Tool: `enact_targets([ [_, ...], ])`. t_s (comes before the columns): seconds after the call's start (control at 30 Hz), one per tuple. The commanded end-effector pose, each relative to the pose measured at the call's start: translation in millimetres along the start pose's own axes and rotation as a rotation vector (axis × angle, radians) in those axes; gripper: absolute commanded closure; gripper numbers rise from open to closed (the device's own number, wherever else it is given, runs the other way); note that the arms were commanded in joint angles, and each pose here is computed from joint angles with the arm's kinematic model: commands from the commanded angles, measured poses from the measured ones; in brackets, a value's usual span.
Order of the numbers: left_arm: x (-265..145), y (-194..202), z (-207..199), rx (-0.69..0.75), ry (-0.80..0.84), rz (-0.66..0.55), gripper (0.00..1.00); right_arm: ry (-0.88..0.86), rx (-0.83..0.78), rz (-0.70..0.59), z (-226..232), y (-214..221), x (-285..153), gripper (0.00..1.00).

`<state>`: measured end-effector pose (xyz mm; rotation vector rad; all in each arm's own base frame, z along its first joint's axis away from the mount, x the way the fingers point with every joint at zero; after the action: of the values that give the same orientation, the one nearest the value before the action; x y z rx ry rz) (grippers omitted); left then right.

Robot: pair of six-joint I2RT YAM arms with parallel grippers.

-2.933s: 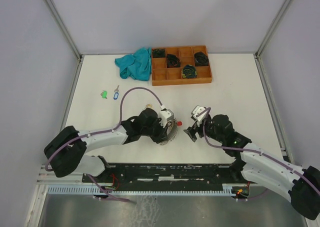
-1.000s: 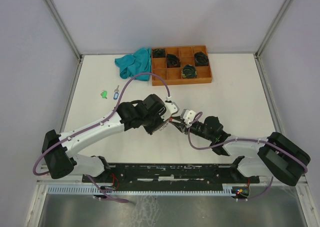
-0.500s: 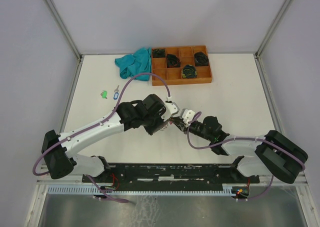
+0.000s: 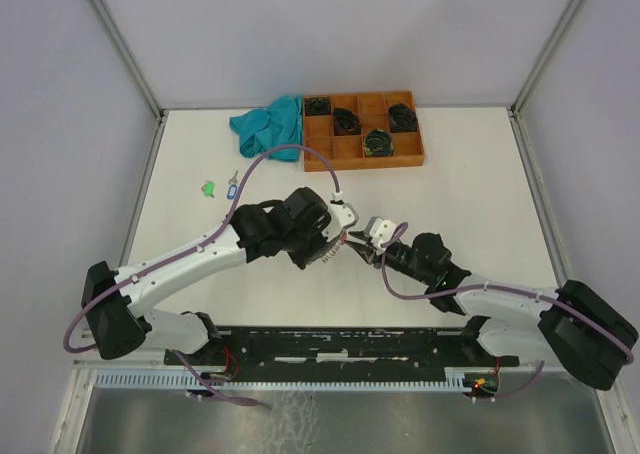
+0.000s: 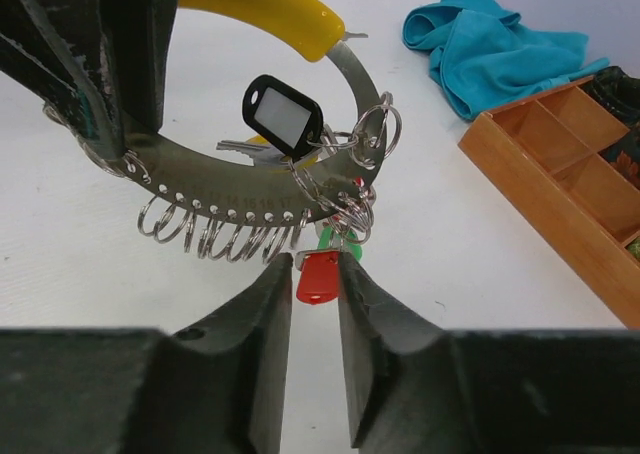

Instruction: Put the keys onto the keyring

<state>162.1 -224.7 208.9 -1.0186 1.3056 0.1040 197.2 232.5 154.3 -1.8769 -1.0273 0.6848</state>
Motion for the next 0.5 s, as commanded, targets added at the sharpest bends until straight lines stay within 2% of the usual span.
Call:
enact_targets([
  [0.0,-7.6,-12.7,0.9,0.034,-0.006,-0.080,0.97,0.006,-0.027,-0.035,-5.3,-15.8,-6.8,0.61],
  [0.07,-5.8,-11.0,-0.1,0.034,0.002,-0.073,0.97,0.014,-0.047,-0.051,-8.5,-22.8,-11.7,0.54],
  [0.3,-4.8,-11.2,-5.6,0.039,0.052,-0.074,0.97,-0.009,-0.090,-0.100,-16.4,-41.5,-3.1,0.43],
  [0.47,-4.8,-10.1,-8.3,0.041,0.075,-0.079,0.97,-0.031,-0.081,-0.116,-14.5,-40.3,8.8,0.42],
])
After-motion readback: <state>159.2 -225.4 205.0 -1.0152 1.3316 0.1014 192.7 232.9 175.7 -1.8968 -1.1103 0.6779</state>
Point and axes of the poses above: each gripper's point midway between its finger pads, its own x axis out along the fingers, its own z axis along the line the jaws close on, y = z × x, the point moved 6 cm from there along -x, back along the fingers, and after that the axes turned 15 degrees about -x, right-handed, at the moved point
